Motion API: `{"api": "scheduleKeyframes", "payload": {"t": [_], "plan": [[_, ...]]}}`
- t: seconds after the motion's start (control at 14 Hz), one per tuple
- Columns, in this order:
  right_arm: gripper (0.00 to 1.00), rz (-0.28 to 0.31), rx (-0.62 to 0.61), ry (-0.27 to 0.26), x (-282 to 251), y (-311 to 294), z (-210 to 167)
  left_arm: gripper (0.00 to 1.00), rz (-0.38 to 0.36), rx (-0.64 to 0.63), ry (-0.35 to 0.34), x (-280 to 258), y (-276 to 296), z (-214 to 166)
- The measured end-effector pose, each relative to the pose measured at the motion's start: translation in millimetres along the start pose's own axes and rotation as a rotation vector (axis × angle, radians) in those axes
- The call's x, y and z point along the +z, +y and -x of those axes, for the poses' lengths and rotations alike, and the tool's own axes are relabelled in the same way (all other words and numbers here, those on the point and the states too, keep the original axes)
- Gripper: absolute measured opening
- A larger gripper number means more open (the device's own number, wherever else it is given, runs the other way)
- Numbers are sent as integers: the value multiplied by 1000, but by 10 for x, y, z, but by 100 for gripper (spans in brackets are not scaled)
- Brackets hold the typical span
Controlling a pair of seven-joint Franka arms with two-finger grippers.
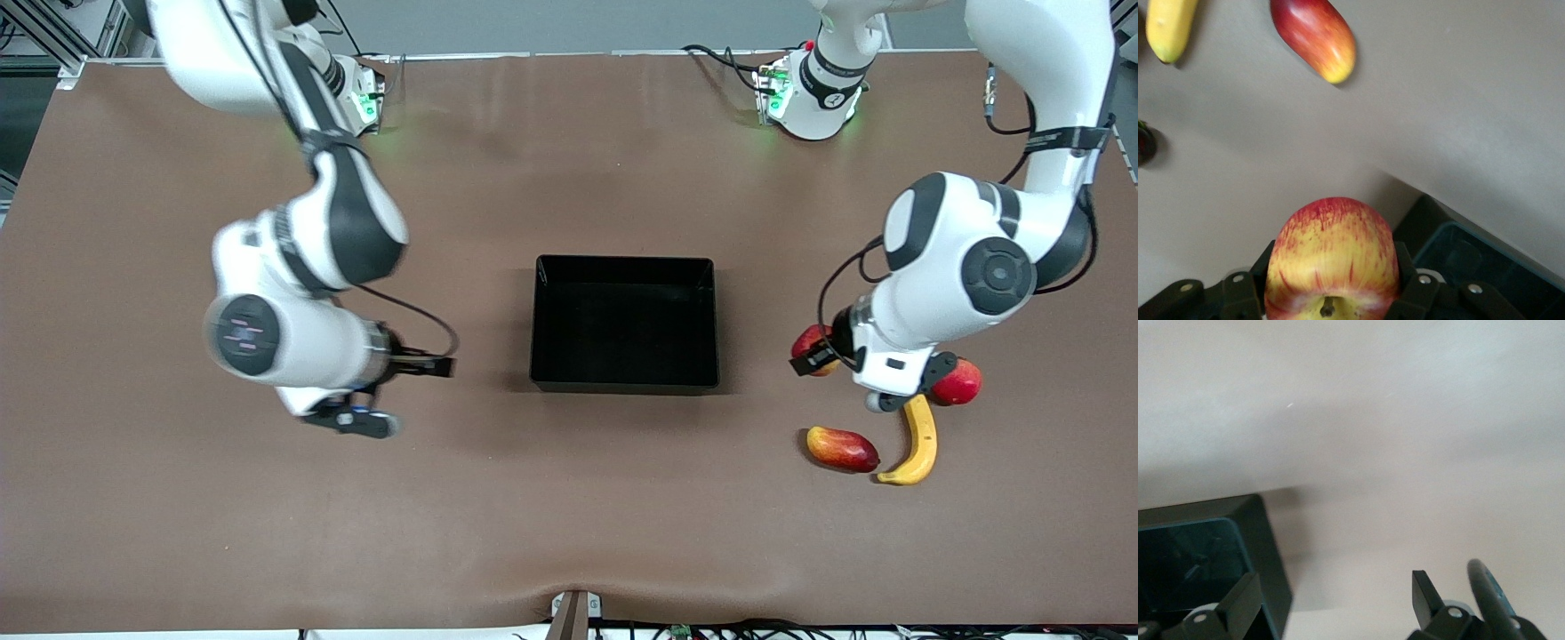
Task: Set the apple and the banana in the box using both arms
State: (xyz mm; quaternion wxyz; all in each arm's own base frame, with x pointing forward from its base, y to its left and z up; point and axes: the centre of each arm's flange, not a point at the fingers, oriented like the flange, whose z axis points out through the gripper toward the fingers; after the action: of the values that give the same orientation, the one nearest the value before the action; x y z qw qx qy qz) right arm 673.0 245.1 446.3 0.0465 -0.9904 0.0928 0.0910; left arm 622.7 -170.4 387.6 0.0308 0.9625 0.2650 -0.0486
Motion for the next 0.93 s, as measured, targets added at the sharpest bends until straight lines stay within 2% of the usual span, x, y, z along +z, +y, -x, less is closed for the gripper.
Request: {"api": "scheduleKeyframes", "payload": {"t": [0.21, 0.36, 0.57, 0.79, 0.93], "plan": [[100, 1, 50, 42, -697, 679, 46, 70, -11, 15, -9, 112, 425, 448], [100, -6, 78, 56, -964, 1182, 64, 70, -21, 32, -26, 265, 709, 718], [100, 21, 48, 74, -1218, 1789, 211, 70, -45, 52, -66, 650, 1114, 1088], [100, 48, 22, 105, -1509, 2236, 483, 70, -89, 68, -114, 1102, 1245, 1249], [100, 42, -29, 130, -1731, 2570, 651, 70, -128, 72, -153, 1447, 1239, 1296]]}}
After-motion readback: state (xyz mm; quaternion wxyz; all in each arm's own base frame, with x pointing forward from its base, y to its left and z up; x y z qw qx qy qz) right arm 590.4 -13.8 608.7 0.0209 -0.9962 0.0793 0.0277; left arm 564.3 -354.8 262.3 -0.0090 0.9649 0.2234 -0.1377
